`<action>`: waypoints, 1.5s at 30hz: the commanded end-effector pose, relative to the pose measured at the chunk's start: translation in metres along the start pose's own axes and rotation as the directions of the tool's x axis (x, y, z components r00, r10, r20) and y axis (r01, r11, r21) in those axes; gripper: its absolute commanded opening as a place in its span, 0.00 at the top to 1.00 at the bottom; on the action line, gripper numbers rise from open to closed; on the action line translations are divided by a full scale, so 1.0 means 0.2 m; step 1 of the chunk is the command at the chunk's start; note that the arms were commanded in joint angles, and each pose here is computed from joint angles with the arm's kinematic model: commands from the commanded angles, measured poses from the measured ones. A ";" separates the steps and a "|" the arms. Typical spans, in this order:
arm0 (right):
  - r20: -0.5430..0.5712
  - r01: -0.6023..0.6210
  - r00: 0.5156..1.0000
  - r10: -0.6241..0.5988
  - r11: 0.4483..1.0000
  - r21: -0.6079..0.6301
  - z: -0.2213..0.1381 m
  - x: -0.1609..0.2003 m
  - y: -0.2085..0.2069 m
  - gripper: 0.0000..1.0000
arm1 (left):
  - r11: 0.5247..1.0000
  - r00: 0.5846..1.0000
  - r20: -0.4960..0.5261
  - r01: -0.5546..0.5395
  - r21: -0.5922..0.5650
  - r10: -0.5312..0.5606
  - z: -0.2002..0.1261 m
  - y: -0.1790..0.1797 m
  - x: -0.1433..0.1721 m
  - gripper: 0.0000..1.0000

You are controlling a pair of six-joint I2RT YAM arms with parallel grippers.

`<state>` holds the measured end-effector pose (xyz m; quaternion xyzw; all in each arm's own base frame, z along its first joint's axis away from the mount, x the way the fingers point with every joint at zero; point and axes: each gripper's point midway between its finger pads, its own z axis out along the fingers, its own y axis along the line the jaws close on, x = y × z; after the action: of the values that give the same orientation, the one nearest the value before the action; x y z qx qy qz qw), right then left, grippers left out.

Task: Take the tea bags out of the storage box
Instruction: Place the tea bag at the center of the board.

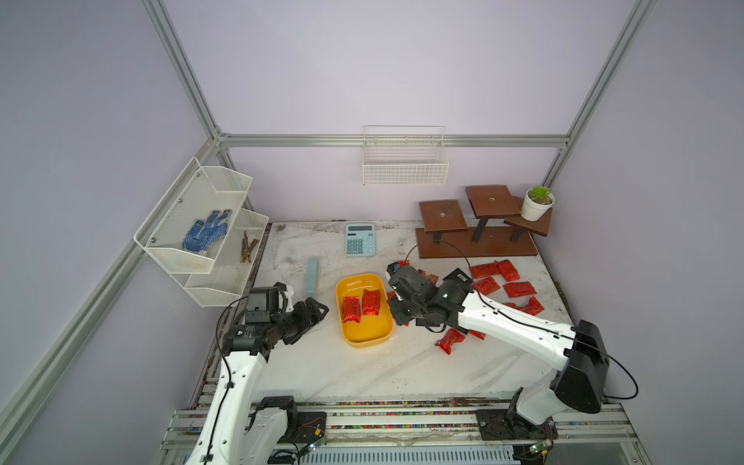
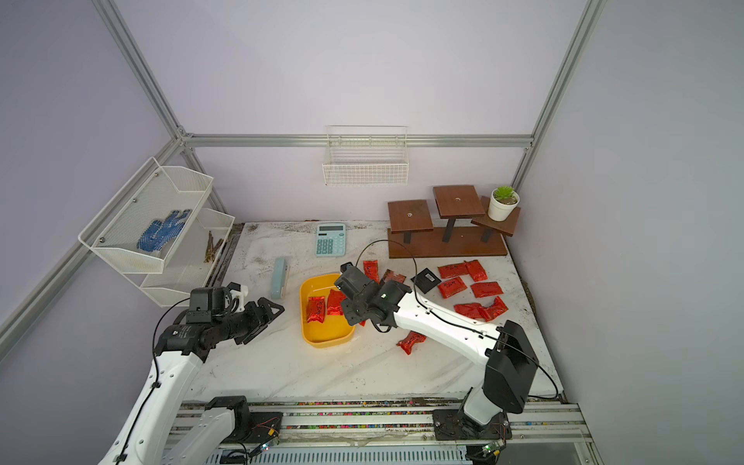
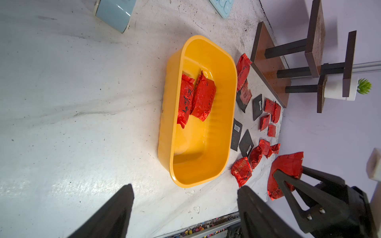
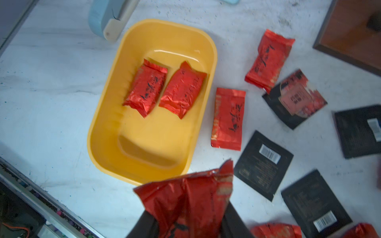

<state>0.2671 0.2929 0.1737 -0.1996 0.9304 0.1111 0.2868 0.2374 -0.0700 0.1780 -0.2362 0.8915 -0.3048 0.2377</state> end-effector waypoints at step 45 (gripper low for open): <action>0.020 -0.229 0.971 0.239 0.948 -0.220 0.13 -0.12 0.20 0.42 | 0.993 0.994 0.015 -0.105 -0.052 0.106 0.15 -0.12 -0.13 0.18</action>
<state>0.2793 0.3259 0.1745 -0.0845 0.9209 0.2429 0.2928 0.2657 -0.0932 0.1660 -0.2086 0.9120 -0.2719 0.2256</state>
